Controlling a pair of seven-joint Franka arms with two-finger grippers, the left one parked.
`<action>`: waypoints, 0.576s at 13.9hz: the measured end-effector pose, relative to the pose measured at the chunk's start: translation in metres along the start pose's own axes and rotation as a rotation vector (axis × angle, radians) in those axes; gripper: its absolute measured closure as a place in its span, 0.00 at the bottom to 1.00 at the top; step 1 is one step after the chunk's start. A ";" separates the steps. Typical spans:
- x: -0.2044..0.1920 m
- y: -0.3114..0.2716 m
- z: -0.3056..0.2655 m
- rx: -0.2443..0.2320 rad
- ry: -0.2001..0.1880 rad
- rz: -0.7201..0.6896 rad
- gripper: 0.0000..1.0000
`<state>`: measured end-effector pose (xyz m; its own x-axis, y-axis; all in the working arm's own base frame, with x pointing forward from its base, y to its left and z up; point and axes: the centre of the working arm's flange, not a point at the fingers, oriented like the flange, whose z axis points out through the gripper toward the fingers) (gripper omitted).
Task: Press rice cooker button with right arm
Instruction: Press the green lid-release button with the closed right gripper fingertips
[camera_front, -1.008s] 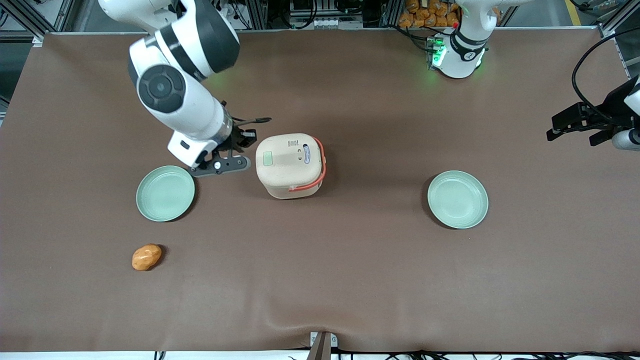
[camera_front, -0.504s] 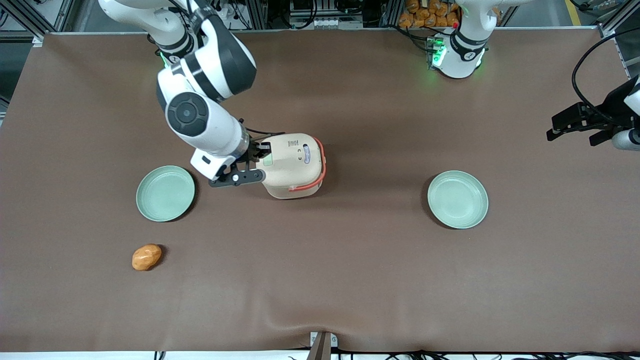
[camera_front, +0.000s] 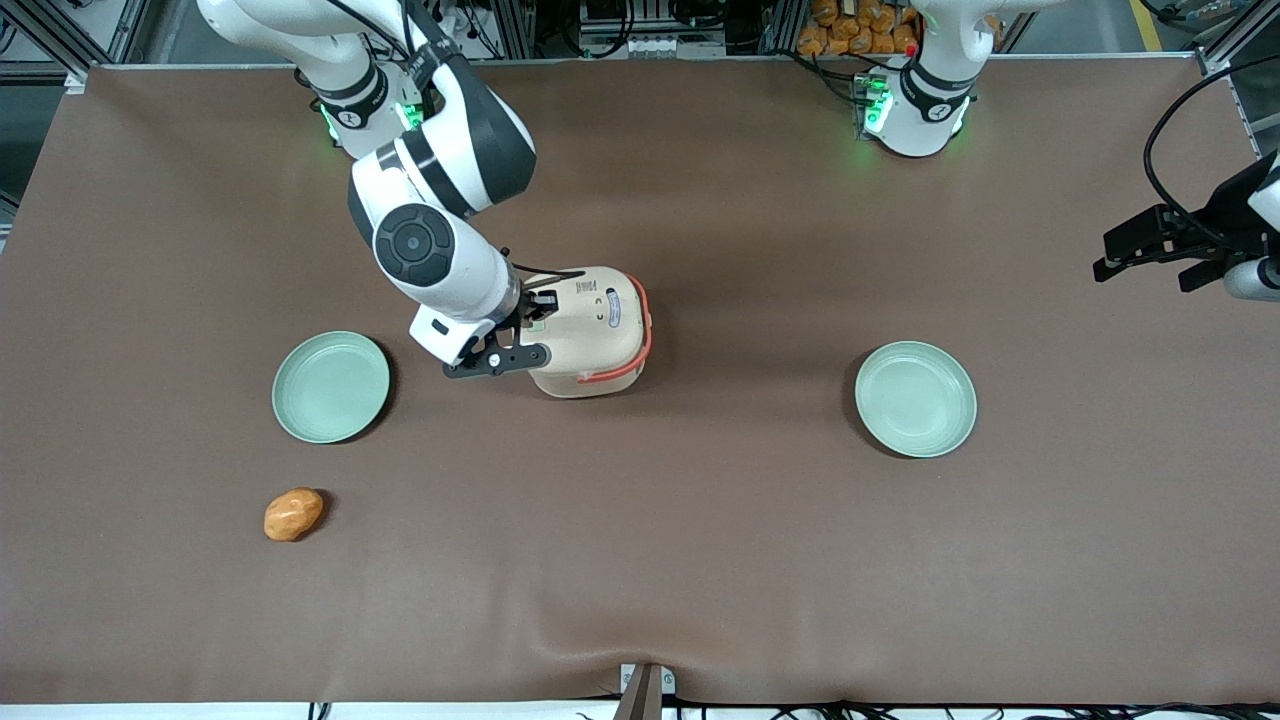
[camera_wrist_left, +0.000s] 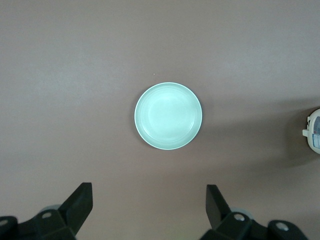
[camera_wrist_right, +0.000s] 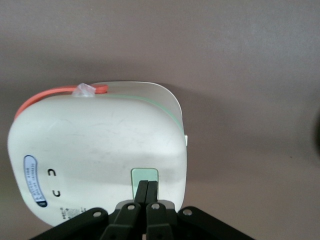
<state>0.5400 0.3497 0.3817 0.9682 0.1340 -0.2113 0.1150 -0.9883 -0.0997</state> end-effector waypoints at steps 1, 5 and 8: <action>-0.001 0.000 0.004 -0.002 -0.004 0.000 0.99; -0.005 -0.003 0.013 -0.009 -0.017 -0.006 0.99; -0.008 -0.008 0.018 -0.013 -0.020 -0.014 0.99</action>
<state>0.5278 0.3574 0.3664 0.9619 0.1493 -0.2292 0.1318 -0.9872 -0.0898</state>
